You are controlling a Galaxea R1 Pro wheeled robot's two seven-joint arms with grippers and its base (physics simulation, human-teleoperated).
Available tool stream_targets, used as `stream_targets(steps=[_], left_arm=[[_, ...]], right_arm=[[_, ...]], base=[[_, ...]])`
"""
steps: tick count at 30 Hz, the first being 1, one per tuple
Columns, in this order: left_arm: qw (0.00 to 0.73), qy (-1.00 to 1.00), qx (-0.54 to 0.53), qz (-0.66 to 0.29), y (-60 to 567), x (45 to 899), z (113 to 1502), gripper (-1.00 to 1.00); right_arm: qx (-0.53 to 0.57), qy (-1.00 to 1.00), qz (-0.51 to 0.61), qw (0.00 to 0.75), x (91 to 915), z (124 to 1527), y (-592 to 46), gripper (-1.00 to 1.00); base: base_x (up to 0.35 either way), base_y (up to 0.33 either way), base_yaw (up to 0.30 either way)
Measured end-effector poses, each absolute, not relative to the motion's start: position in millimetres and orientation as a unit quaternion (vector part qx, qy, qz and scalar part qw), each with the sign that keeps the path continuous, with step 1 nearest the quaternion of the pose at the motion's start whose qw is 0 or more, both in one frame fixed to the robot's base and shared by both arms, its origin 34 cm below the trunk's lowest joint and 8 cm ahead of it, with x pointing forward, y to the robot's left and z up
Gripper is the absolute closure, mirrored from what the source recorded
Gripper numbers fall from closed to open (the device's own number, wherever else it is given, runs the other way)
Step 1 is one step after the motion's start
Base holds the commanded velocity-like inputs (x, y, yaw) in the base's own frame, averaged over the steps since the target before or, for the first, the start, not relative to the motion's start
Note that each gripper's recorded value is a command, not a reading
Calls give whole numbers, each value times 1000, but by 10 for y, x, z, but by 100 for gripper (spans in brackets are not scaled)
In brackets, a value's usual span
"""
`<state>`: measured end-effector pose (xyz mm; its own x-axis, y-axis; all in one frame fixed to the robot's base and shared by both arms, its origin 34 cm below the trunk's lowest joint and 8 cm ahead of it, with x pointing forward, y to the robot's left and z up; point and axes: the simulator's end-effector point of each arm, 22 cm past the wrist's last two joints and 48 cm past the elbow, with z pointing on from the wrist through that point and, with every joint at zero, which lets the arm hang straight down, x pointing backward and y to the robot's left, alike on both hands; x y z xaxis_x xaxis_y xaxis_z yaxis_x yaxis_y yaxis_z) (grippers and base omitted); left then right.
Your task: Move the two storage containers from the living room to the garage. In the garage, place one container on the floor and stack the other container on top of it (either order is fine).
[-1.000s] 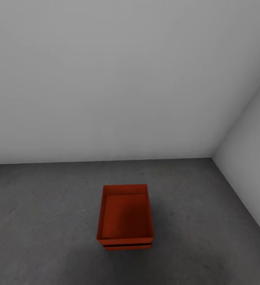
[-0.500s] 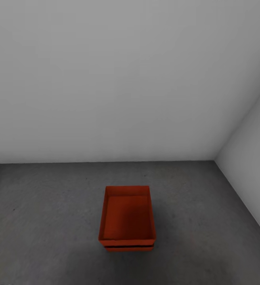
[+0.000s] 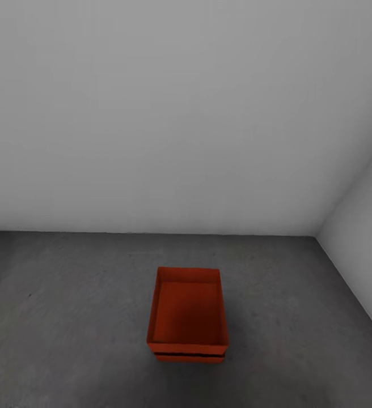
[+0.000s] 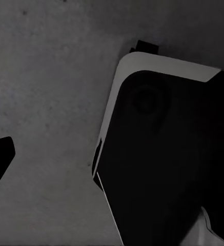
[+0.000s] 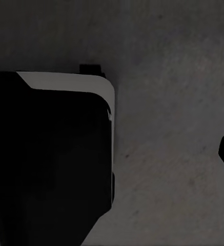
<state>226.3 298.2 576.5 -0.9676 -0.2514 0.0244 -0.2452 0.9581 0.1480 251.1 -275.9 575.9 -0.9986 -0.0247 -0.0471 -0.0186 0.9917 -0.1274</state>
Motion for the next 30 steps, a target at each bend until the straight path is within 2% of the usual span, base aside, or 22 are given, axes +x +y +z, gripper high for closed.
stream_targets(steps=[16, 28, 30], left_arm=[[23, -989, 128, -70, 2976, 2243, 5769, -100], [7, -990, 125, -72, 3025, 2352, 5791, -100], [4, -990, 124, -72, 3028, 2376, 5795, -100]], right_arm=[[-13, 998, -63, 22, 2454, 5764, -2756, -100], [-19, 998, -59, -5, 1895, 5812, -2722, -100], [-32, 998, -47, -11, 1777, 5823, -2557, -100]], base=[[-323, 0, 8], [-34, 0, 0], [0, 0, 0]])
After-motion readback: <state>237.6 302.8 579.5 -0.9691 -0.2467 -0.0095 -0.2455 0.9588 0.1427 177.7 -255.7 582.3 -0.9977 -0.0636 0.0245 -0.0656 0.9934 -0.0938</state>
